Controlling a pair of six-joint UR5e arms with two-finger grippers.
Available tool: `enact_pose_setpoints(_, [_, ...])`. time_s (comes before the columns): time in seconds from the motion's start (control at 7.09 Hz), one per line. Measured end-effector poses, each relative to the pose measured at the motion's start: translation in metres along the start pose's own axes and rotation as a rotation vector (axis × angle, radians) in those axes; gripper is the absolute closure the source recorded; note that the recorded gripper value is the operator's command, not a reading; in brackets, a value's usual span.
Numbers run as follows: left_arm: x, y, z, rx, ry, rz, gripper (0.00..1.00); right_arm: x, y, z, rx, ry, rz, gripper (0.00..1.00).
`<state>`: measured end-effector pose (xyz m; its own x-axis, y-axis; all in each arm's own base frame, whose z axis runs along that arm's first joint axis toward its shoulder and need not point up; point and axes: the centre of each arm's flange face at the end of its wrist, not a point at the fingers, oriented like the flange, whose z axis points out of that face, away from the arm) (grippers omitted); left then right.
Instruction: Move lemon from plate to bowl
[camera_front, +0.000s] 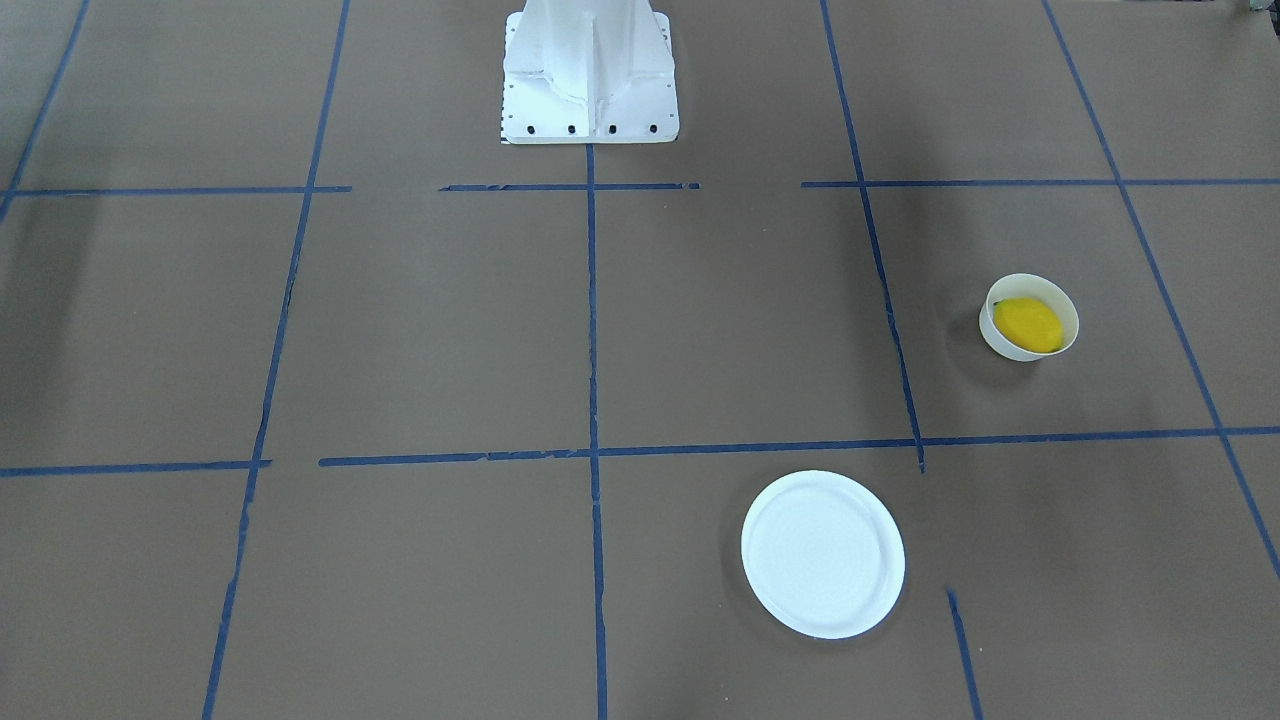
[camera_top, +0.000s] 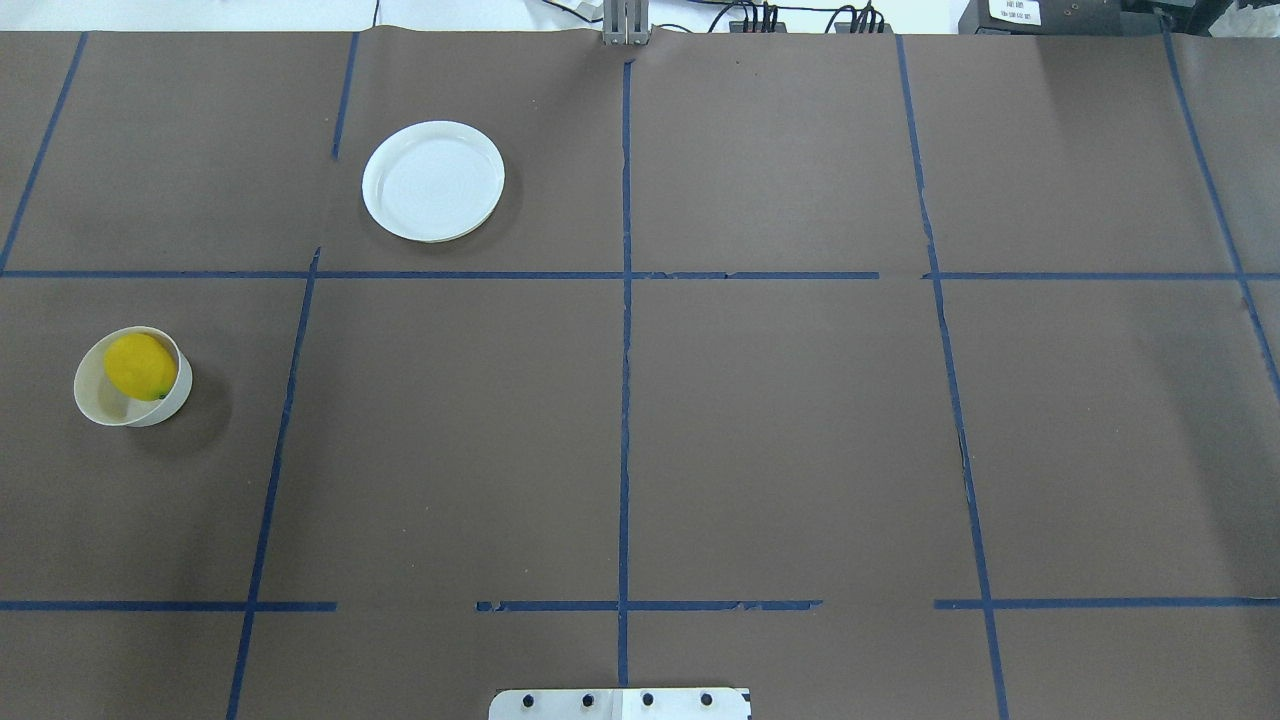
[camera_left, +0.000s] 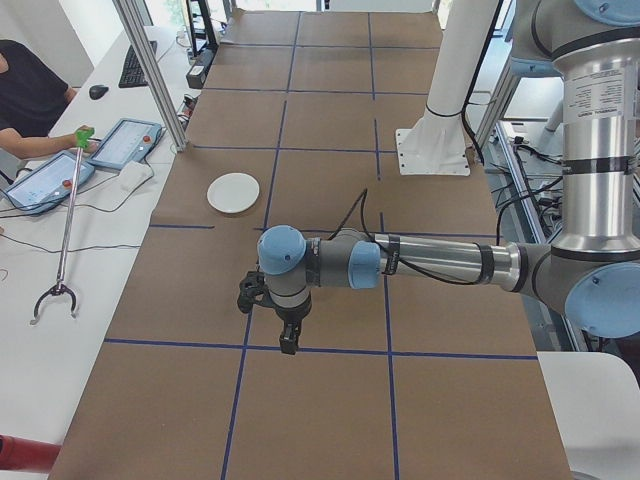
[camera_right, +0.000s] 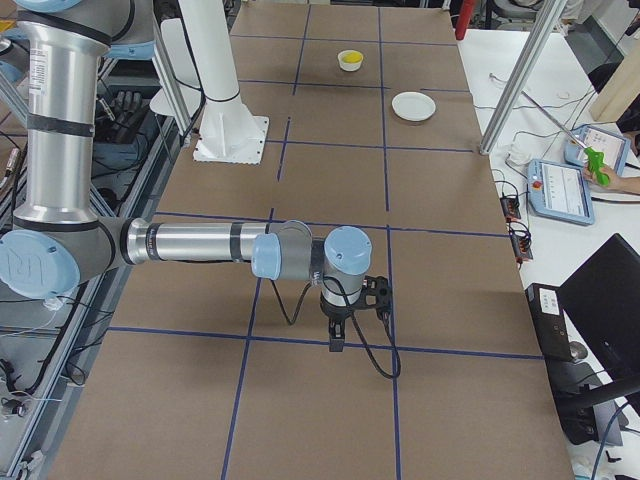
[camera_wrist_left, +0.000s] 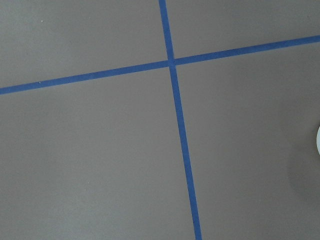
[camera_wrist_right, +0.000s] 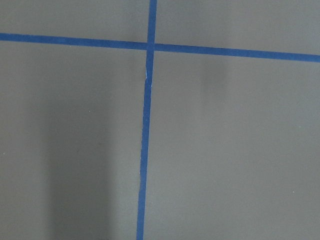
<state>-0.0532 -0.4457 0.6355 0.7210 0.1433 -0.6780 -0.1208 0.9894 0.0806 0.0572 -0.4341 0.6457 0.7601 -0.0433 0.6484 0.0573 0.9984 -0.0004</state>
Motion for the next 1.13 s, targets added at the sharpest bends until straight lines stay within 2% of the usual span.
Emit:
enact_pose_setpoints(0.42, [-0.011,0.0135,0.0054,-0.012,0.005,0.015,0.0,0.0001,0.0,0.0,0.0,0.001,0.0,0.0])
enact_pose_setpoints(1.13, [-0.0121,0.0142,0.0017,-0.003,0.006,0.014,0.0,0.0,0.0,0.0,0.0,0.0,0.0,0.0])
